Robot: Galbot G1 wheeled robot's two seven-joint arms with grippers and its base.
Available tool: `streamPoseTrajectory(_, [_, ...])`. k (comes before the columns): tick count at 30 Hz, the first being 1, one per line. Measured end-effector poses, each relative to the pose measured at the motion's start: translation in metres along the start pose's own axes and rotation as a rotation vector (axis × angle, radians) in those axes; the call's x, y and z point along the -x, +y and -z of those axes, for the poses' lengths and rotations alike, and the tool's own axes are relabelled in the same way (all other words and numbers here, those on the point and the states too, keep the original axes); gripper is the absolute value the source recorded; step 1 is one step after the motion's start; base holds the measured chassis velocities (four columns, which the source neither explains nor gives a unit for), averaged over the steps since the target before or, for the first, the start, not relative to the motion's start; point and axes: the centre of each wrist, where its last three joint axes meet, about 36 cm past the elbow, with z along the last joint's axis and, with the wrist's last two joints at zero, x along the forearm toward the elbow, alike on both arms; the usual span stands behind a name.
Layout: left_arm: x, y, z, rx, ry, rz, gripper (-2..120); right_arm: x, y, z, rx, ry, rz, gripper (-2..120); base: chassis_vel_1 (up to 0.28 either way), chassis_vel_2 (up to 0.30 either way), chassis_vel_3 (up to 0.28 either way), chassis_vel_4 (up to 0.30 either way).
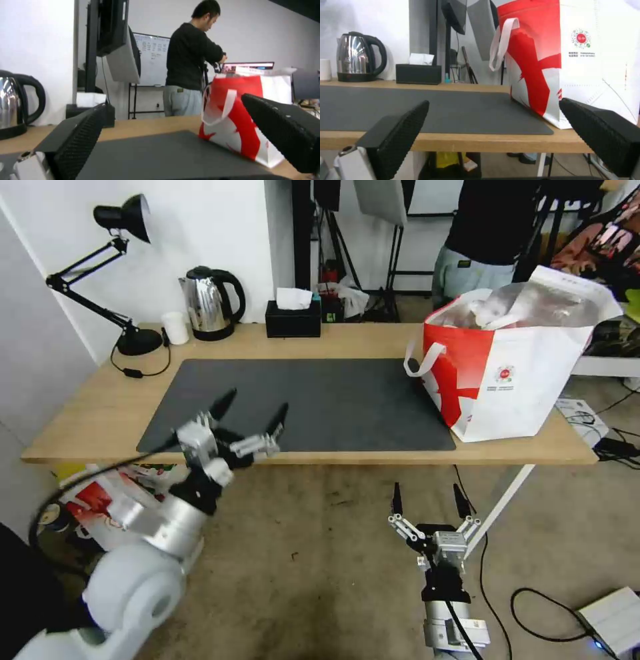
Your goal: Pick up the trash from the table and place it into the takeout bag.
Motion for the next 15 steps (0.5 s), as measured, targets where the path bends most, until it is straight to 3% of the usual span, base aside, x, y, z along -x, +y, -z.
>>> streamPoseTrajectory(8, [-0.014,-0.007,-0.014,-0.010,0.010,-0.001,100,0.000,0.000,0.000,0.000,0.000,0.000,100,0.000,0.000,0.000,0.000])
streamPoseTrajectory(15, [-0.032,-0.016,-0.044,-0.001,0.038,0.040,100,0.000,0.000,0.000,0.000,0.000,0.000,100,0.000,0.000,0.000,0.000])
